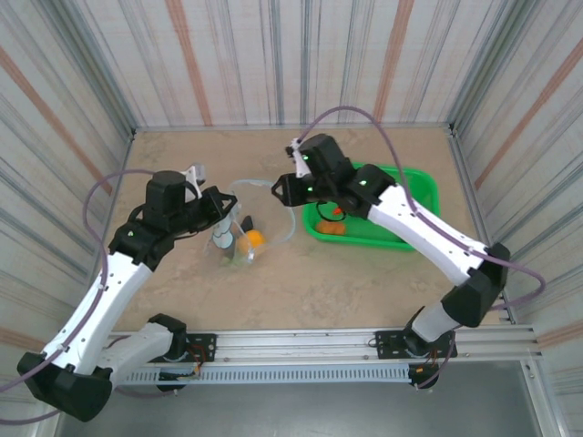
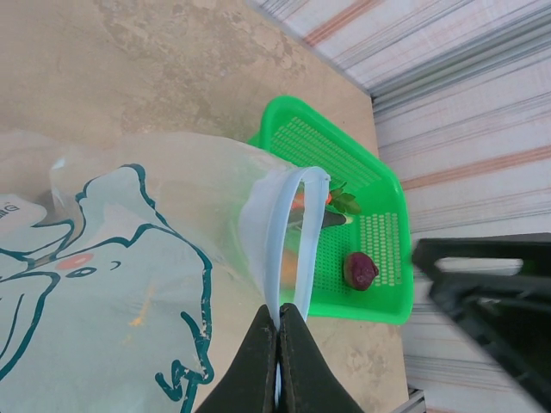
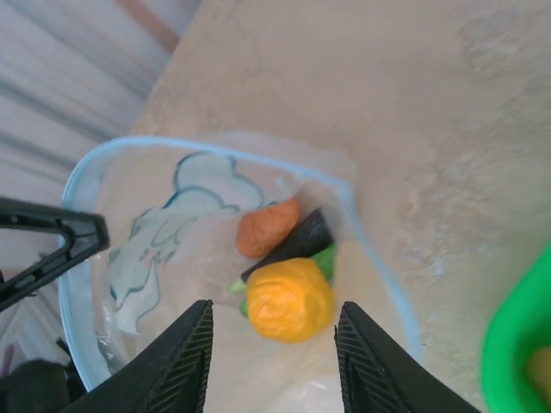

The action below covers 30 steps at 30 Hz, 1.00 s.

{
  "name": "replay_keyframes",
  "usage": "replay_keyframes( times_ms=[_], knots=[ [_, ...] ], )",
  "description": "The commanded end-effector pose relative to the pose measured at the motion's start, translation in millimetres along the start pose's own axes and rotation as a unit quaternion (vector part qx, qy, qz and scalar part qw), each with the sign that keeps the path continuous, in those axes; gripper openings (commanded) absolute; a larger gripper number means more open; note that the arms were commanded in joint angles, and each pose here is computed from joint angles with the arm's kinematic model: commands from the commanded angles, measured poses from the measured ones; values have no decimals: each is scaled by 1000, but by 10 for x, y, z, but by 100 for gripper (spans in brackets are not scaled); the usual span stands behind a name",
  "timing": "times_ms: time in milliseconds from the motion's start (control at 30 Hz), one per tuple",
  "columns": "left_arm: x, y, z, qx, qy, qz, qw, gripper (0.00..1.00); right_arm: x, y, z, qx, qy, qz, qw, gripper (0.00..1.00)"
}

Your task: Place the food in the zip-top bag and seal the zipper

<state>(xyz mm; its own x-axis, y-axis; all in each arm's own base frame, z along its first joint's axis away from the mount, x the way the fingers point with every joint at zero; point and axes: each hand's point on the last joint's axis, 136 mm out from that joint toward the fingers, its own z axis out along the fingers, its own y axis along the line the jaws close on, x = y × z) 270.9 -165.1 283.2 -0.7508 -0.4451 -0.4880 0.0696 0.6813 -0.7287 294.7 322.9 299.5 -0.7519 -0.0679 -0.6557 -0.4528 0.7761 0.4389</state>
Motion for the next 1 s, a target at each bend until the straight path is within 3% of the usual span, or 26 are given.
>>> replay_keyframes(
  times_ms=[0,200,400,600,967],
  knots=[
    [-36,46,-82,-9,-17,6,1000,0,66,-532,-153,69,-3,46,997,36],
    [-67,73,-177,-19,-29,13,999,0,576,-1473,-122,176,70,112,976,32],
    [-91,120,-257,-33,-41,12,999,0,1154,-1671,271,188,175,99,961,32],
    [-91,220,-353,-52,-58,10,997,0,1467,-1585,656,169,237,79,954,31],
    [-145,272,-517,-73,-81,21,994,0,1879,-729,1085,50,286,109,951,34]
  ],
)
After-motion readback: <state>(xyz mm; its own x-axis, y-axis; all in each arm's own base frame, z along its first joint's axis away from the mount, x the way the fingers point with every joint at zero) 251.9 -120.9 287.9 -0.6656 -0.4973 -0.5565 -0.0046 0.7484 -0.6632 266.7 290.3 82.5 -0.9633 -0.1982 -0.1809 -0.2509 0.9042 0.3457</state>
